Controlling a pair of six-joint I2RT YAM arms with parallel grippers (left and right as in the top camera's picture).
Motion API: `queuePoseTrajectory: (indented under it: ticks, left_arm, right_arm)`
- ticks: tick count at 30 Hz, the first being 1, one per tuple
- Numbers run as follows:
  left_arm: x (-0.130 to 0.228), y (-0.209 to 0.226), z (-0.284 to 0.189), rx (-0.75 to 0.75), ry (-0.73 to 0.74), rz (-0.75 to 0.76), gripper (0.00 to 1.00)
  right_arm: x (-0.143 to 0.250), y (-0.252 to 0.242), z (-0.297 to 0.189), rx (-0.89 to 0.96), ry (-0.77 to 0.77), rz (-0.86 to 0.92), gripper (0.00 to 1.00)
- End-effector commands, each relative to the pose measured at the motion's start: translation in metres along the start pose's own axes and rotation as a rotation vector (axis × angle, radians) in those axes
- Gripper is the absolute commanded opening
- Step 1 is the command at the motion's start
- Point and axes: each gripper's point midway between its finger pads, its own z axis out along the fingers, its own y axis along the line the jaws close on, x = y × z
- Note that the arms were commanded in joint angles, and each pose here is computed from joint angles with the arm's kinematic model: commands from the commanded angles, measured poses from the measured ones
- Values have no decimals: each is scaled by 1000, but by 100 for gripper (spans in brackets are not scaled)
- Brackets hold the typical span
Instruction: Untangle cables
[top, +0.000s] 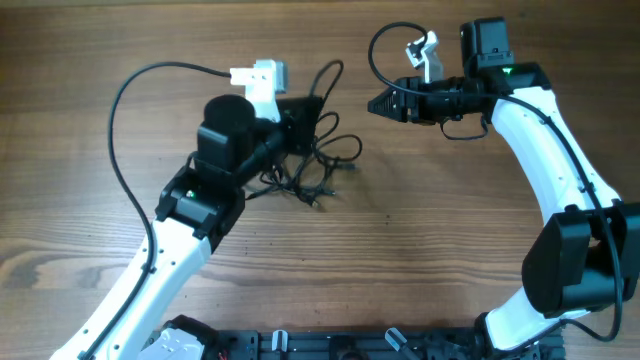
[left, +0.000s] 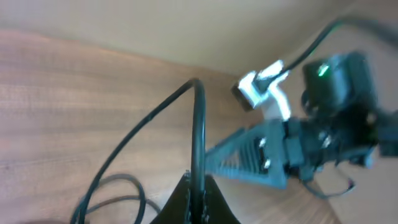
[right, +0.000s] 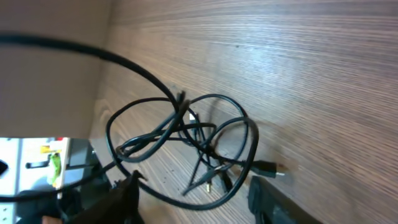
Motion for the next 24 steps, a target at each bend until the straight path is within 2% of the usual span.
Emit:
queuePoseTrajectory:
  ticks: [1, 4, 7, 9, 11, 14, 15, 17, 18, 20, 24]
  left_arm:
    - [-44, -33, -22, 158, -141, 54, 4]
    - [-89, -55, -54, 248, -313, 17, 4]
    - [-138, -79, -106, 394, -499, -128, 4]
    - [-160, -94, -140, 501, -587, -196, 4]
    - [-167, -105, -162, 546, -635, -166, 4]
    - [-151, -86, -145, 419, -559, -143, 4]
    - [-122, -44, -112, 224, -434, -180, 4]
    - [-79, 18, -80, -39, -282, -272, 4]
    - [-52, 42, -62, -117, -173, -324, 4]
    - [-42, 31, -41, -12, -90, -320, 4]
    - [-74, -7, -41, 192, -173, -214, 4]
  right_arm:
    - [-8, 13, -11, -12, -37, -28, 61]
    - [-9, 8, -11, 14, -42, -11, 62]
    - [-10, 8, -11, 14, -46, -16, 62]
    - [-11, 8, -11, 13, -48, -19, 62]
    - [-12, 9, -12, 12, -51, -24, 62]
    - [-11, 15, -12, -22, -48, -34, 62]
    - [-9, 23, -11, -64, -36, -54, 62]
    - [-6, 28, -7, -79, -25, -58, 62]
    - [-3, 34, -2, -87, -11, -68, 62]
    - [2, 44, 8, -97, 14, -58, 63]
    - [7, 55, 20, -90, 38, 11, 63]
